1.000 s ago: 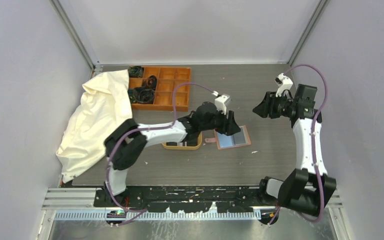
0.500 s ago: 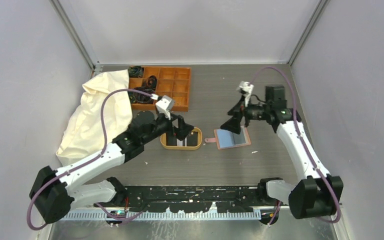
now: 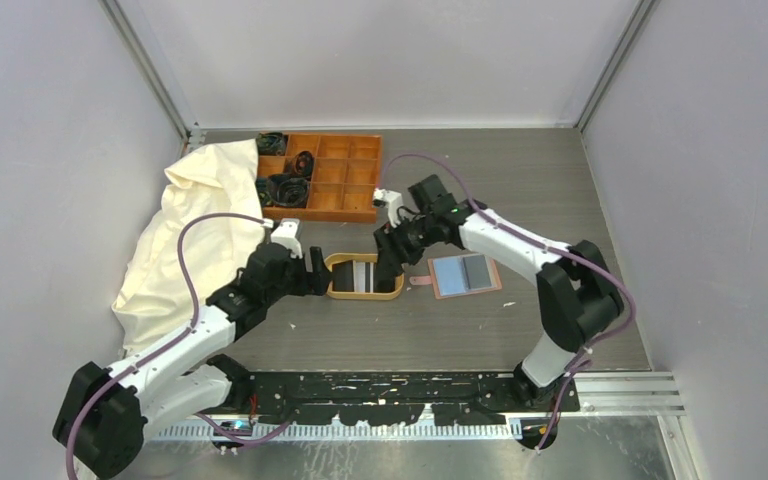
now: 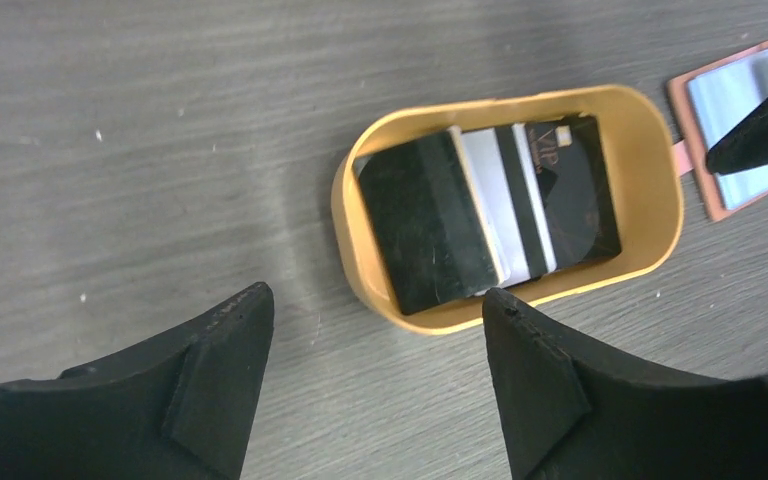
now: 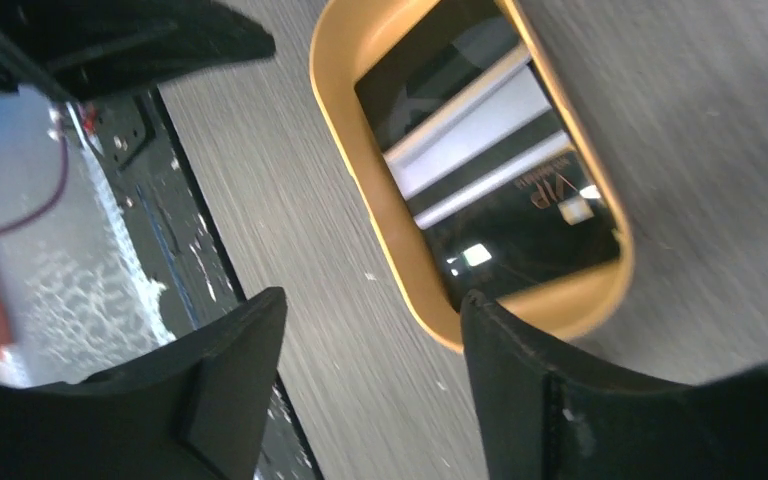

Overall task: Put the credit cards into the card holder
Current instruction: Pick up the credit card from the storage box.

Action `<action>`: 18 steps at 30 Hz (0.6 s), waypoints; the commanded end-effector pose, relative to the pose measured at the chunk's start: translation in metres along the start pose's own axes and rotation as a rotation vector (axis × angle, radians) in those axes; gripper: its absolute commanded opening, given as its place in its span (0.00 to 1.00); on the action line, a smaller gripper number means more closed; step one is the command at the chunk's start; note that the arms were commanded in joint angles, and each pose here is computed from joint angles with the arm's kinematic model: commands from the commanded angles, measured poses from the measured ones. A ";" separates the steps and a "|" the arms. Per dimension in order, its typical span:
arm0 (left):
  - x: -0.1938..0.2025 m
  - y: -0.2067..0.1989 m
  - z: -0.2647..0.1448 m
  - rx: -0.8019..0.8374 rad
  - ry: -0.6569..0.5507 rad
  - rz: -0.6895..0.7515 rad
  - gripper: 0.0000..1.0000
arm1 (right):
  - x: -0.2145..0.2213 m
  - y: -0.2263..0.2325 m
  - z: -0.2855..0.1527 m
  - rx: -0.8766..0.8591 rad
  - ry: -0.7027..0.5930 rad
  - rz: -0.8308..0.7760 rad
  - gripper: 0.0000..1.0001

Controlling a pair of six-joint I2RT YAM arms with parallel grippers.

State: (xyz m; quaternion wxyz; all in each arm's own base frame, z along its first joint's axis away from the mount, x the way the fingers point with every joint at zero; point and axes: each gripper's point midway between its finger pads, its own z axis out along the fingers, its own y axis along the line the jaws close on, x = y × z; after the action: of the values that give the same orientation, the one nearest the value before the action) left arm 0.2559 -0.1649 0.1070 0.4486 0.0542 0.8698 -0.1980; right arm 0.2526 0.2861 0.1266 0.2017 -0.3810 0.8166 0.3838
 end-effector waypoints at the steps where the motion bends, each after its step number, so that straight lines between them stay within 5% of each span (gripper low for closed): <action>1: 0.001 0.005 0.004 -0.023 -0.021 -0.087 0.73 | -0.056 0.011 0.032 0.009 -0.142 0.139 0.64; 10: 0.014 0.005 0.012 0.001 -0.006 -0.159 0.62 | -0.064 -0.002 0.089 0.111 -0.190 0.381 0.56; 18: 0.022 0.003 0.023 0.019 0.033 -0.172 0.38 | -0.051 -0.021 0.105 0.215 -0.169 0.460 0.50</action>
State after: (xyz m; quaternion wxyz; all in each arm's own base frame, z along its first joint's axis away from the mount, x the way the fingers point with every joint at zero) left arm 0.2489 -0.1634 0.0641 0.3950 -0.0090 0.8929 -0.2159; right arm 0.2813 0.3735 0.0648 0.1677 -0.1607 0.9002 0.3683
